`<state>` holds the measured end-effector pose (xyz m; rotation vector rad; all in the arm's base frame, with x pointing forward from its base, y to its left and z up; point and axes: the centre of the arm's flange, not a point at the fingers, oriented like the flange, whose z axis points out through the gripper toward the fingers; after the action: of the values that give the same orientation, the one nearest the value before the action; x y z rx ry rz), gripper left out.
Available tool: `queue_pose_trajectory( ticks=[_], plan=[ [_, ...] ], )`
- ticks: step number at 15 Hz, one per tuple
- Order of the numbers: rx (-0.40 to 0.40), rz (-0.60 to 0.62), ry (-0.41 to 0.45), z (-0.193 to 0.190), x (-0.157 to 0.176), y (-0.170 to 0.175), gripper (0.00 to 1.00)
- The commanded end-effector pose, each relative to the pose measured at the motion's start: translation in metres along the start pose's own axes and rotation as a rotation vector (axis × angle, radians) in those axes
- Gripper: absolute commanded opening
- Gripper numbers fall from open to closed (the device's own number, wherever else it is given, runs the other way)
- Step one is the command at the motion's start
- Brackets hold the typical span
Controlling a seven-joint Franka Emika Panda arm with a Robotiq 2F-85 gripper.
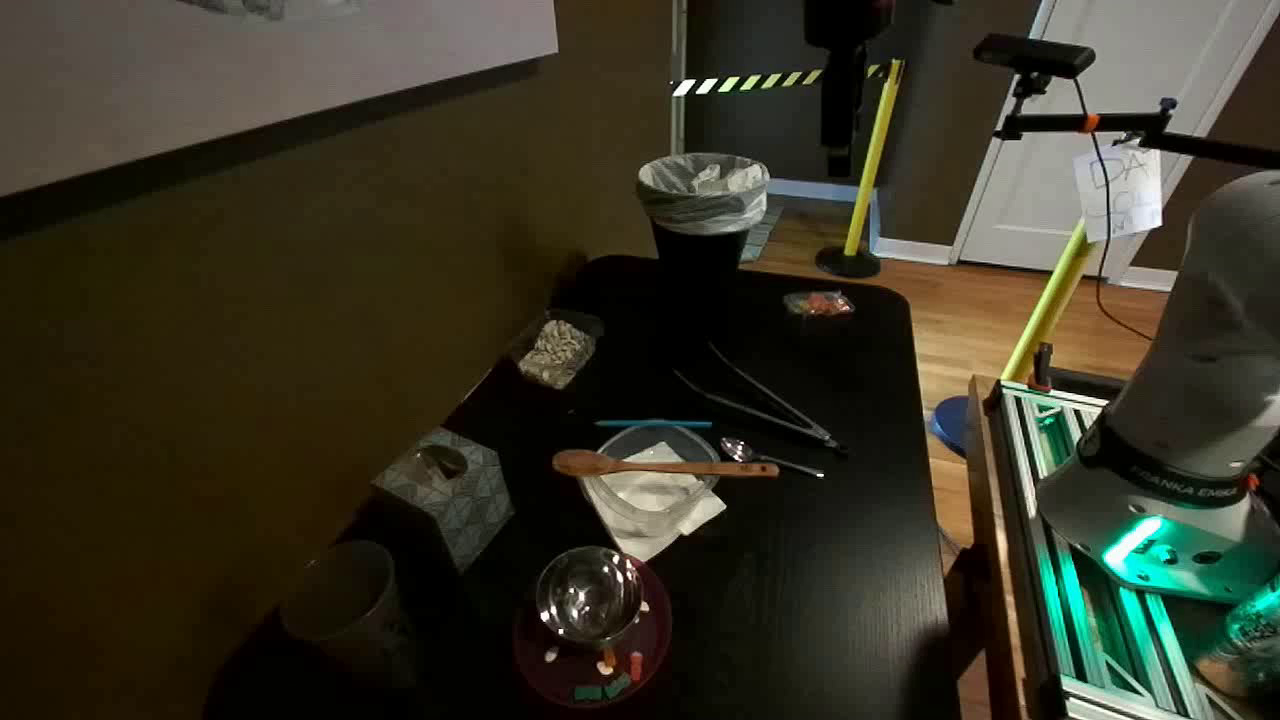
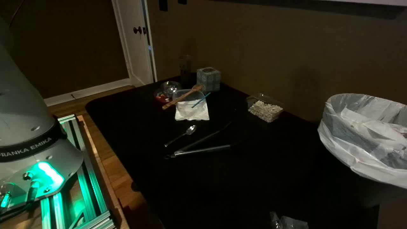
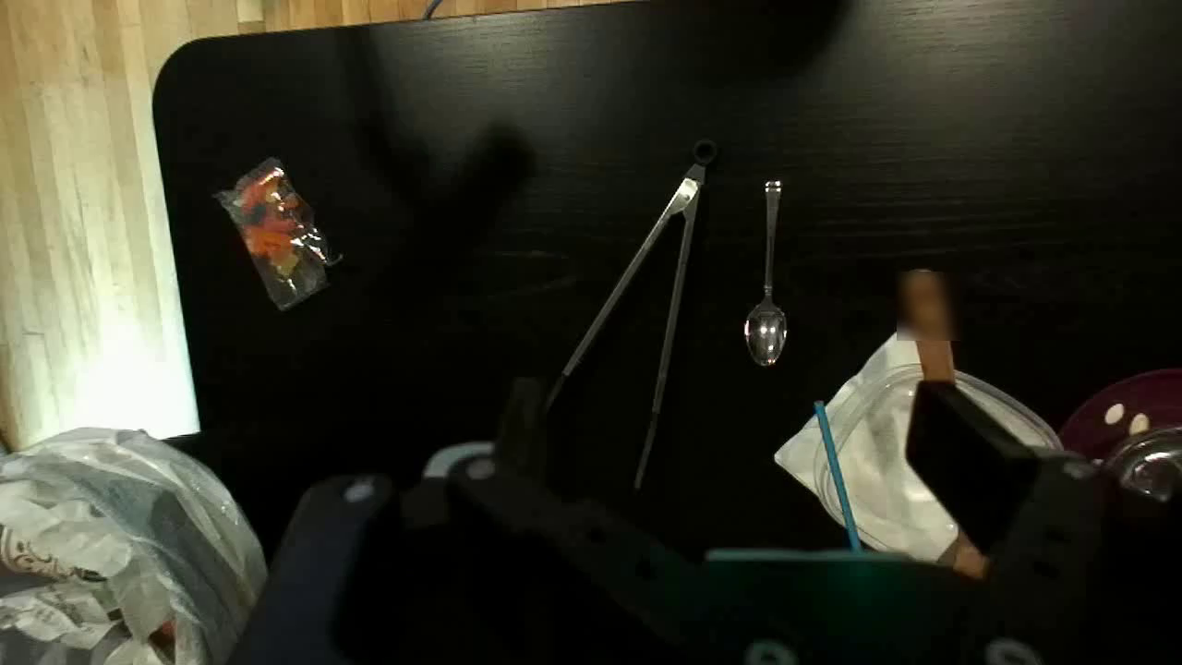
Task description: Move the wooden spoon from the top of the clear bowl and place it on the paper towel box
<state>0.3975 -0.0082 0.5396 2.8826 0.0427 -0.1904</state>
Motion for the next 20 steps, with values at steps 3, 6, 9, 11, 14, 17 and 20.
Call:
queue_pose_trajectory(
  ticks=[3, 6, 9, 11, 14, 17, 20],
  plan=[
    [0.0, 0.0, 0.0, 0.0, 0.0, 0.0, 1.0],
    [0.0, 0.0, 0.0, 0.0, 0.0, 0.0, 1.0],
    [0.001, -0.007, -0.017, 0.006, 0.008, -0.008, 1.0],
    [-0.019, -0.047, -0.059, 0.025, 0.027, -0.034, 1.0],
    [-0.072, -0.157, -0.169, 0.062, 0.051, -0.093, 1.0],
    [-0.146, -0.253, -0.283, 0.106, 0.067, -0.158, 1.0],
    [-0.122, -0.265, -0.27, 0.113, 0.05, -0.161, 1.0]
  ],
)
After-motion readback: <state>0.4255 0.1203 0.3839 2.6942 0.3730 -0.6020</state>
